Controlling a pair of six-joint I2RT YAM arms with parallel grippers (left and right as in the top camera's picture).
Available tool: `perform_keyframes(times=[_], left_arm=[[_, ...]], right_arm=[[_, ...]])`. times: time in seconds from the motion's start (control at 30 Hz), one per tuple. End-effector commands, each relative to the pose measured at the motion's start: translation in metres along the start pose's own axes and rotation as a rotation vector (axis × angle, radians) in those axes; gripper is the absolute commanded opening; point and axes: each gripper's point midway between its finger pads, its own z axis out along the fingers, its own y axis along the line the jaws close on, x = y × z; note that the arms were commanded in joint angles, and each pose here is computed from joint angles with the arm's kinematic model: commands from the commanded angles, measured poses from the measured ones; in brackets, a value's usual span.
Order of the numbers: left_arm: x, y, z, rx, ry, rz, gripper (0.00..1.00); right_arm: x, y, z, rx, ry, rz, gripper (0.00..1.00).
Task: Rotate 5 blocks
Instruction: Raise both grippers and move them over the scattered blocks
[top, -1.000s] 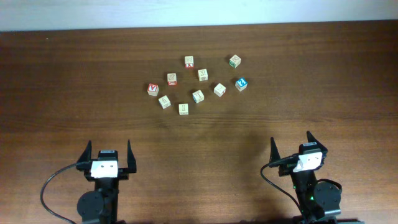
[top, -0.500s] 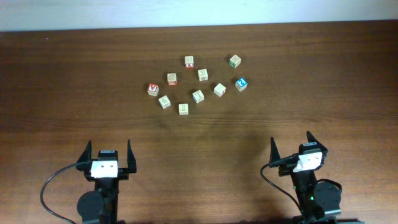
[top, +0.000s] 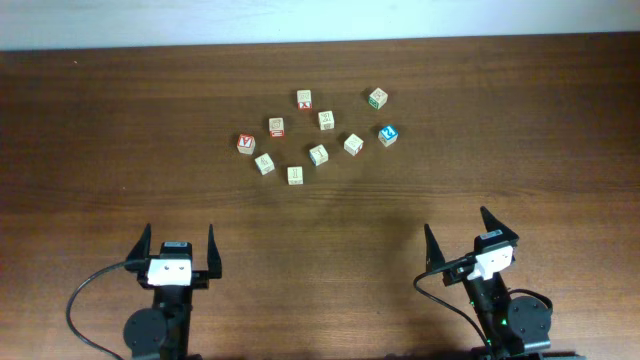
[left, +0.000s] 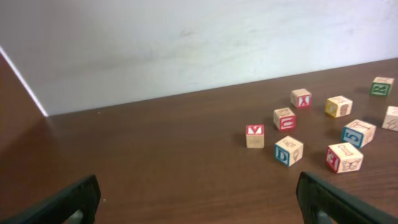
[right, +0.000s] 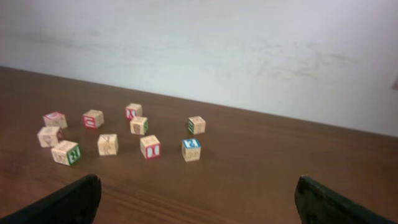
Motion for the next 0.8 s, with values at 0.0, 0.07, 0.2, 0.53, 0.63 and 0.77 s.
perform_keyframes(times=[0.0, 0.07, 0.2, 0.53, 0.63, 0.77], left_arm=[[-0.023, -0.001, -0.001, 0.011, -0.098, 0.002, 0.99], [-0.035, 0.002, -0.001, 0.007, -0.132, -0.023, 0.99], [-0.054, -0.002, 0.005, 0.055, -0.102, -0.044, 0.99], [-0.148, -0.014, 0.055, 0.276, -0.027, -0.061, 0.99], [-0.165, -0.019, 0.074, 0.347, 0.023, -0.079, 0.99], [-0.178, -0.029, 0.107, 0.426, 0.187, -0.126, 0.99]], right_arm=[[-0.01, 0.004, -0.001, -0.03, -0.03, -0.001, 0.99], [-0.02, 0.005, -0.002, -0.034, -0.042, -0.003, 0.99], [-0.047, 0.006, -0.002, -0.055, -0.047, -0.004, 0.99], [-0.111, -0.004, 0.028, -0.068, 0.132, 0.032, 0.98], [-0.133, -0.006, 0.04, -0.081, 0.167, 0.04, 0.99], [-0.156, 0.003, 0.064, -0.172, 0.251, 0.071, 0.98]])
